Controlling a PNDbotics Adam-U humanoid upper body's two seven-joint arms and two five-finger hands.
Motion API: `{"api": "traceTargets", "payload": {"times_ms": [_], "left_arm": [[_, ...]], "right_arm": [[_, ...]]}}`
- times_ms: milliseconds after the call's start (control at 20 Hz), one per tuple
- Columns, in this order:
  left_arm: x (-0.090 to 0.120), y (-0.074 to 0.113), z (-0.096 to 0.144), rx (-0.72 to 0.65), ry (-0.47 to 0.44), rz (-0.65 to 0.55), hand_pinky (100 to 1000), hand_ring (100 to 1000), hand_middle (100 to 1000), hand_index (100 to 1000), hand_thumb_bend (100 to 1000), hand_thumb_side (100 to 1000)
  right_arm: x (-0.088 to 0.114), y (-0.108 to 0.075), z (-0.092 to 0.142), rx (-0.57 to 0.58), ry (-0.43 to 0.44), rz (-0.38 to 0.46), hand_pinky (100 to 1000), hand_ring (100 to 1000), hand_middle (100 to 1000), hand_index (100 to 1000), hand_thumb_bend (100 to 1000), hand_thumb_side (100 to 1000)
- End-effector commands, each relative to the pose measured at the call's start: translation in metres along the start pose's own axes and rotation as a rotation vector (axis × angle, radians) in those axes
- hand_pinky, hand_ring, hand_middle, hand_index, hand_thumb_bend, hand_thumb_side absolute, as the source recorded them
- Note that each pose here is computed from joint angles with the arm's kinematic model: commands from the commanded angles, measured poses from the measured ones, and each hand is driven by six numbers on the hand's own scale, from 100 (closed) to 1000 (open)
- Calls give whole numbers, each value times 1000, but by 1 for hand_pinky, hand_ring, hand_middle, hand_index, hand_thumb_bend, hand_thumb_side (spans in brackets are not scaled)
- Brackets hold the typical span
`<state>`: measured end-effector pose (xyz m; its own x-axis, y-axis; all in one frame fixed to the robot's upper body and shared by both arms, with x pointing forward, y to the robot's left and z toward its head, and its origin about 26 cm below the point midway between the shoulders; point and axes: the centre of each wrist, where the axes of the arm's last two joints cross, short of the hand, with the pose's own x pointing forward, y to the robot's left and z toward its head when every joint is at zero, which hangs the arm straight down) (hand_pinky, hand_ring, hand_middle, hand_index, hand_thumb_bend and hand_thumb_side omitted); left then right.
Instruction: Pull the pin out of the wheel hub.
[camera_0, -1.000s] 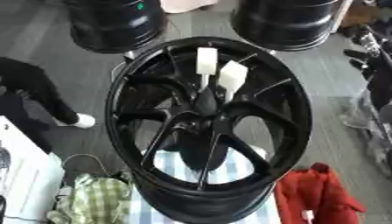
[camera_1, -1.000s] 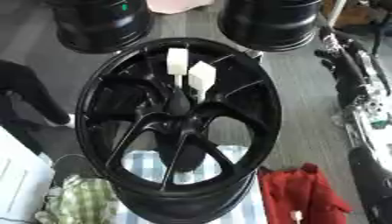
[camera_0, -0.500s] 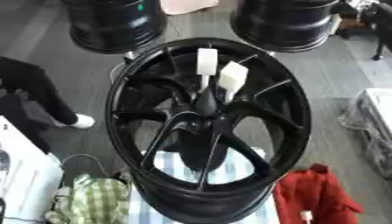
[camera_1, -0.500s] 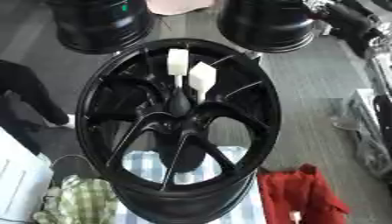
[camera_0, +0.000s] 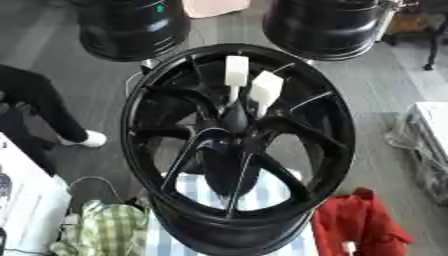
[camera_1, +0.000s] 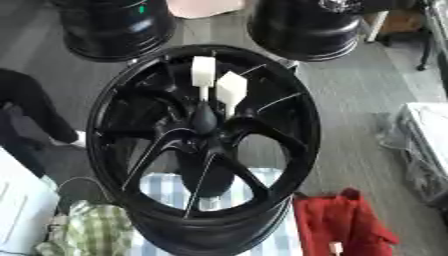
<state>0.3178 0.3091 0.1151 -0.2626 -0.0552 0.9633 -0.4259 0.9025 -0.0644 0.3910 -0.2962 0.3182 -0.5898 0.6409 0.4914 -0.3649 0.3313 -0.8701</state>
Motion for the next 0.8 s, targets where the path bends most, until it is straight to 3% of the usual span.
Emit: {"api": "traceTargets", "payload": {"times_ms": [50,350,600,700,800], "left_arm": [[8,3,-4,-13,-32,-18,703,678,671,768,351,697],[8,2,-3,-19,-29,-19,703,678,671,766,347,700],[8,1,-3,-24,-28,-18,703,679,671,765,345,702],[7,1,-3,-23,-26,-18,704,680,672,765,344,704],[7,1,-3,-25,-24,-18,704,680,671,765,343,704]], "right_arm": [[11,-16,3,55,-12,96,909,807,807,842,200,453],[26,-10,-15,130,-83,185,910,819,814,843,193,311],[28,5,-26,189,-120,226,911,822,821,844,191,203],[28,10,-28,204,-134,245,909,821,820,844,200,119],[31,14,-29,218,-150,278,907,820,819,842,198,100]]}}
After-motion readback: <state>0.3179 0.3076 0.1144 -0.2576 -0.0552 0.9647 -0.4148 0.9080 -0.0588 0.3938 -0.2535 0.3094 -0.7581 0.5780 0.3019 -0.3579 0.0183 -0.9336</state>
